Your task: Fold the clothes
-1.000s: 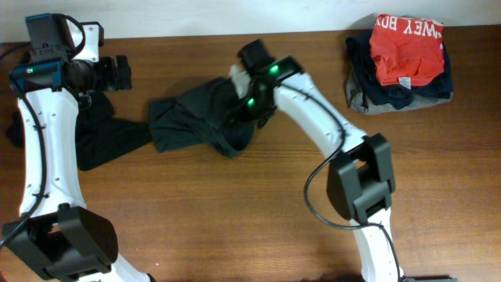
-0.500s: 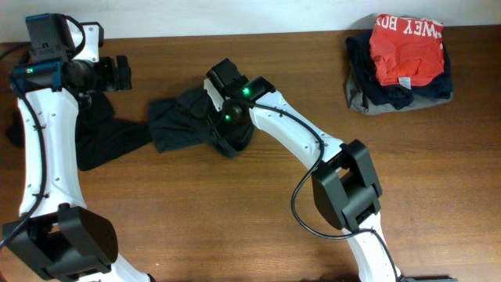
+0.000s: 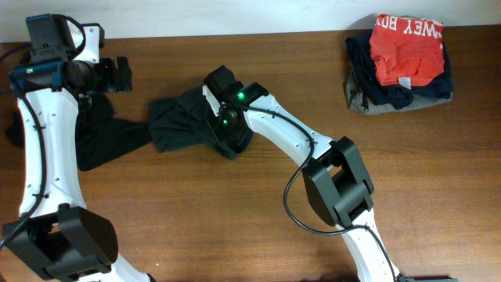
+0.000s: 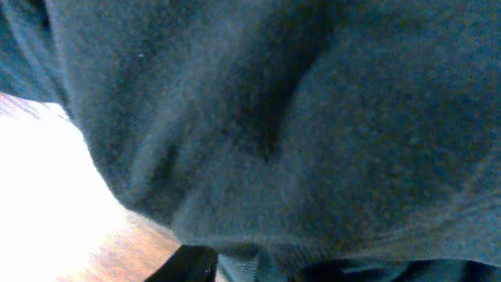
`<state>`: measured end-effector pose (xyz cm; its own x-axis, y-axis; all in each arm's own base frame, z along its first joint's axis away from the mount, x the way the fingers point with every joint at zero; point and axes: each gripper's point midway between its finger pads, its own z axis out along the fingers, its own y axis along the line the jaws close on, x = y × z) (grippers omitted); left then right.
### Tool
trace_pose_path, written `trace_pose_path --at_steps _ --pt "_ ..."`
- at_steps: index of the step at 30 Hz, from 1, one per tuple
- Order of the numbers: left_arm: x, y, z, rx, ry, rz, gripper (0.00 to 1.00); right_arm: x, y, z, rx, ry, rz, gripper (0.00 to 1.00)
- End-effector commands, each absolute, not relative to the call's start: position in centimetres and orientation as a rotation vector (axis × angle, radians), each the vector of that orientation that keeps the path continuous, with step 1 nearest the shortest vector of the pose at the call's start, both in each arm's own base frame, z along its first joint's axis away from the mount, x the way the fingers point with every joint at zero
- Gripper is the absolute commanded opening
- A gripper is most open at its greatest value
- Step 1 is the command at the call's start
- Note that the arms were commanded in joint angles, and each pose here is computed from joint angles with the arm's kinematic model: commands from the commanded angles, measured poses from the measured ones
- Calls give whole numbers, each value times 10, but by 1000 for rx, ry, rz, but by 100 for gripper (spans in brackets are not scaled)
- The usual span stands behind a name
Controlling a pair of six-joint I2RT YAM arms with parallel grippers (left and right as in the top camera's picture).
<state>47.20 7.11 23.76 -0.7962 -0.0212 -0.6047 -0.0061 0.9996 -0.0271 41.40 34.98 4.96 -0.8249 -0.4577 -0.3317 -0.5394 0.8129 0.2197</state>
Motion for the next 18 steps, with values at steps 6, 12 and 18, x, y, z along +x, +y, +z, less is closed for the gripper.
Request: trace_pose_path --at_steps 6,12,18 --pt "473 74 239 -29 2490 -28 99 395 368 44 -811 2757 572 30" --pt "472 74 239 -29 2492 -29 99 399 375 47 -817 2721 580 29" --pt "469 74 236 -31 2509 -34 99 417 373 61 -736 2693 608 4"
